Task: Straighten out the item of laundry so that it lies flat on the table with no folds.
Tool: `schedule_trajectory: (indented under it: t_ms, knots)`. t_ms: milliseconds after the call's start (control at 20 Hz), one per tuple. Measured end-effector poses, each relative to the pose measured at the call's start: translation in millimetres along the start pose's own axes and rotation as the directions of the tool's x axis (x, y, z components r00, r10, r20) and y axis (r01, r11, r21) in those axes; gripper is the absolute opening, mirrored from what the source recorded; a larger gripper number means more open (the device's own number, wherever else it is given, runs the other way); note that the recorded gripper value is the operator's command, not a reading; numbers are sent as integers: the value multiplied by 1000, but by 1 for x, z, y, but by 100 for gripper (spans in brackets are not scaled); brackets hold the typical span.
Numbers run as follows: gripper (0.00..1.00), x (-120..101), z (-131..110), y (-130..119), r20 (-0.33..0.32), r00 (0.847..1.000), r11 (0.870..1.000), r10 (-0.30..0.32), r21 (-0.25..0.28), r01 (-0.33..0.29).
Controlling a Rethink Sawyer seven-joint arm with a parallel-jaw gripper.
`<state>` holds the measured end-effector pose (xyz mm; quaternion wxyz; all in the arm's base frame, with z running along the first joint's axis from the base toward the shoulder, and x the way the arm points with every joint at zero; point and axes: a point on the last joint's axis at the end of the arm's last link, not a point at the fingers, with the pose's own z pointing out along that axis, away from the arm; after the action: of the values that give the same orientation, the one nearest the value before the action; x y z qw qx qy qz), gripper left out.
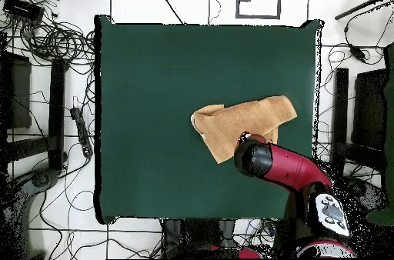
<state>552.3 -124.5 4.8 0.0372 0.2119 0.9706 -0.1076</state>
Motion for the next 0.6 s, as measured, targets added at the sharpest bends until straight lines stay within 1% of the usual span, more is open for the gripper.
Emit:
schedule_trajectory:
  t_ms: [600]
  knots:
    - [100, -2, -7, 12, 12, 1000, 1000, -10, -9, 10]
